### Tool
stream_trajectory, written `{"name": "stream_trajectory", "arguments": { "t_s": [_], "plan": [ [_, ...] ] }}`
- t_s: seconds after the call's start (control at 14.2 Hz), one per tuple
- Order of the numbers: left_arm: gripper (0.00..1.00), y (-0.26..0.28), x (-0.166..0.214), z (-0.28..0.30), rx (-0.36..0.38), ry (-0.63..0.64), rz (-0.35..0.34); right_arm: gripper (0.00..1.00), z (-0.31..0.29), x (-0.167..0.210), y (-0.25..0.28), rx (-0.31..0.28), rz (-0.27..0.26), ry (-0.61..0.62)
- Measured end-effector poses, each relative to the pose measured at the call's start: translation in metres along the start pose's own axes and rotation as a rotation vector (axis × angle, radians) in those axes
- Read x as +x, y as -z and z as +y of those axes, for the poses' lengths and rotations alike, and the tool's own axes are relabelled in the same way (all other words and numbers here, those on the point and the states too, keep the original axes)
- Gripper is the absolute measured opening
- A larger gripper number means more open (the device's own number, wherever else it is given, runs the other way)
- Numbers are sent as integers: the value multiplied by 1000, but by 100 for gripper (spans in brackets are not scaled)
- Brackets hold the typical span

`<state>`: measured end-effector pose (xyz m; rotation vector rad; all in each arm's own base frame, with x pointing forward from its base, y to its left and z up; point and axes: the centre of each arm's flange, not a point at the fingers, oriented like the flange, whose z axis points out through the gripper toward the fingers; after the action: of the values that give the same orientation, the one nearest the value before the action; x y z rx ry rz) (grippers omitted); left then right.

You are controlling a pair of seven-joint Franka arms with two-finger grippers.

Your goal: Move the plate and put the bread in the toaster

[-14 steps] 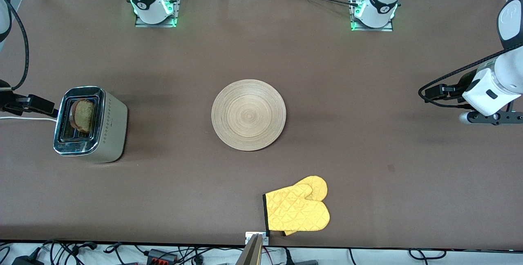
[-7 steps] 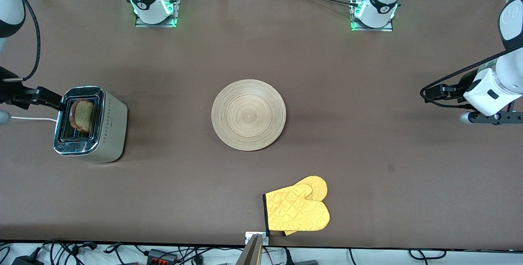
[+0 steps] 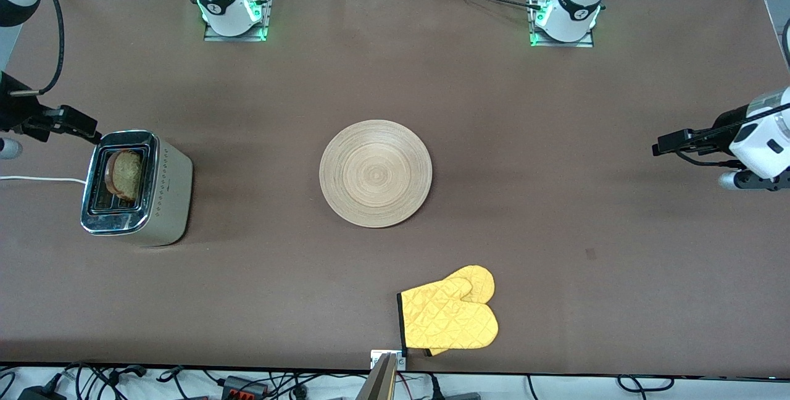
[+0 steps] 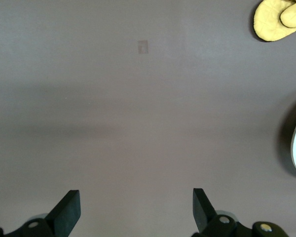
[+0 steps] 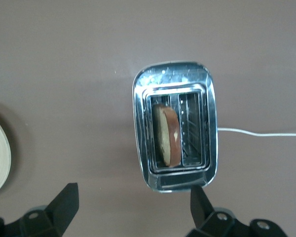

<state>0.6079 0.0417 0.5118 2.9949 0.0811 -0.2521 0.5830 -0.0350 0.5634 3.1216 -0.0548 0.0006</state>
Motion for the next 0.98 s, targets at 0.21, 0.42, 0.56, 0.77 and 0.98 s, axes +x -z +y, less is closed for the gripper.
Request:
{"name": "stream_trajectory", "arguments": {
  "t_s": [0.21, 0.42, 0.56, 0.77, 0.98],
  "plan": [
    [100, -9, 5, -24, -41, -5, -14, 100, 2, -15, -6, 1, -23, -3],
    [100, -14, 7, -33, -62, -20, -19, 100, 2, -24, -1, 2, -35, -3],
    [100, -13, 7, -30, -63, -26, -18, 100, 2, -25, 1, 2, -34, -3],
    [100, -10, 5, -23, -61, -37, -13, 100, 2, -25, 1, 2, -31, -3],
    [100, -5, 3, -13, -56, -53, -5, 100, 2, -25, 1, 2, -31, -3]
  ]
}}
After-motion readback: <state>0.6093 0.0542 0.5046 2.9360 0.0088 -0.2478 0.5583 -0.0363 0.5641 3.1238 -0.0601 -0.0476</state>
